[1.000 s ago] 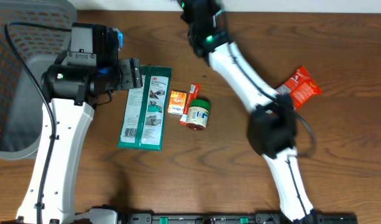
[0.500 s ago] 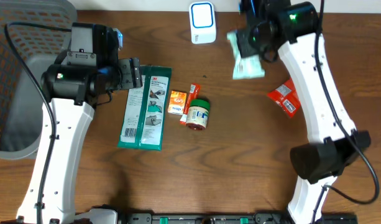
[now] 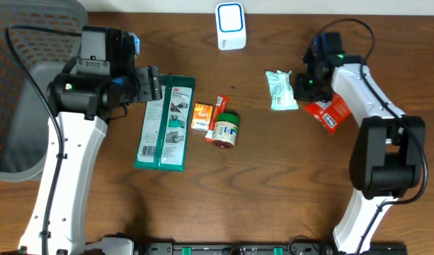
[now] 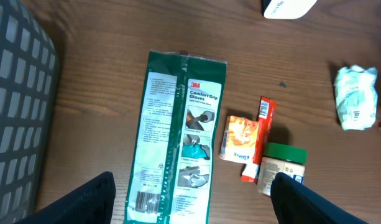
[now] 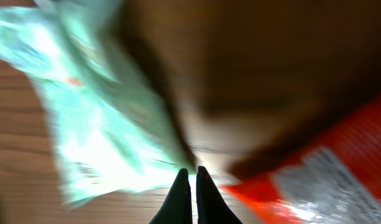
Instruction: Scan the item barcode
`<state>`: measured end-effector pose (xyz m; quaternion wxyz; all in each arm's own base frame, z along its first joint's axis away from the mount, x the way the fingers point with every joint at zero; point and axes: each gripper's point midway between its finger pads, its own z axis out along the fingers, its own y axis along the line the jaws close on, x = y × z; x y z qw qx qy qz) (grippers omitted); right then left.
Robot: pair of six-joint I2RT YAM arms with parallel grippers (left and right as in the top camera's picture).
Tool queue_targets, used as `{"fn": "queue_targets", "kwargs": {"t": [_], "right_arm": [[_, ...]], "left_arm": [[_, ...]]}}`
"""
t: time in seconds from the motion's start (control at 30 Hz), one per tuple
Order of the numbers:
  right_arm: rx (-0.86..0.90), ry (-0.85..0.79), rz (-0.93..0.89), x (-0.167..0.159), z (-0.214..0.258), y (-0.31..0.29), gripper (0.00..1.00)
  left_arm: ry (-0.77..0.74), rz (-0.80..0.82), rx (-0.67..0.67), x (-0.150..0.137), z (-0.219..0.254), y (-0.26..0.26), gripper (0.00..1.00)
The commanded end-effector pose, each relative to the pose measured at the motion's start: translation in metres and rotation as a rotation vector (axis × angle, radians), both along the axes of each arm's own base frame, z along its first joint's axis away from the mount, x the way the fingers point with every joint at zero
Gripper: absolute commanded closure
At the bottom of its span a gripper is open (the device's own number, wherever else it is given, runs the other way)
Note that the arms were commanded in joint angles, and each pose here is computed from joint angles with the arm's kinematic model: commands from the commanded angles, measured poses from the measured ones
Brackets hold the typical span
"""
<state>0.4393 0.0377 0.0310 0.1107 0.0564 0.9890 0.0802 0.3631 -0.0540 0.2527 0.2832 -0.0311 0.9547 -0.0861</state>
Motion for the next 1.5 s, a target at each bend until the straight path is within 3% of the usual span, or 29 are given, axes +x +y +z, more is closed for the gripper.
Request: {"fn": "queue_targets", "kwargs": {"t": [0.0,0.13,0.17,0.23,0.27,0.33,0.37,0.5,0.67,0.87,1.03,1.13,1.17,1.2,1.23,1.47], "right_arm": [[0.014,0.033,-0.100,-0.009,-0.006,-0.033,0.99],[0.029,0.041,-0.149,-0.013,-0.004,-0.060,0.99],[0.067,0.037,-0.131,-0.012,-0.002,-0.058,0.94],[0.184,0.014,-0.055,-0.010,0.005,-0.040,0.74],[0.223,0.006,-0.032,-0.010,0.007,-0.033,0.69],[0.311,-0.026,0.054,-0.007,0.015,-0.009,0.41],[0.298,-0.048,0.111,-0.004,0.016,0.002,0.36],[0.194,-0.108,0.211,0.008,0.013,0.022,0.35],[0.026,-0.224,0.276,0.035,0.015,0.042,0.21],[-0.099,-0.250,0.290,0.042,0.011,0.048,0.24],[-0.097,-0.205,0.301,0.042,-0.022,0.052,0.38],[-0.066,-0.186,0.312,0.040,-0.037,0.057,0.52],[-0.064,-0.182,0.313,0.040,-0.038,0.057,0.62],[-0.073,-0.180,0.310,0.039,-0.037,0.055,0.82],[-0.084,-0.180,0.300,0.038,-0.030,0.050,0.92],[-0.180,-0.038,0.178,0.005,-0.010,-0.012,0.98]], "left_arm": [[-0.009,0.014,0.005,0.001,0.004,0.003,0.20],[-0.009,0.014,0.005,0.001,0.004,0.003,0.20],[-0.009,0.014,0.005,0.001,0.004,0.003,0.20],[-0.009,0.014,0.005,0.001,0.004,0.003,0.20],[-0.009,0.014,0.005,0.001,0.004,0.003,0.20],[-0.009,0.014,0.005,0.001,0.004,0.003,0.20],[-0.009,0.014,0.004,0.001,0.004,0.003,0.20],[-0.009,0.014,0.005,0.001,0.004,0.003,0.20],[-0.009,0.014,0.005,0.001,0.004,0.003,0.20],[-0.009,0.014,0.005,0.001,0.004,0.003,0.20],[-0.009,0.014,0.005,0.001,0.004,0.003,0.20],[-0.009,0.014,0.005,0.001,0.004,0.003,0.20],[-0.009,0.014,0.005,0.001,0.004,0.003,0.20],[-0.009,0.014,0.004,0.001,0.004,0.003,0.20],[-0.009,0.014,0.005,0.001,0.004,0.003,0.20],[-0.009,0.014,0.005,0.001,0.004,0.003,0.20]]}}
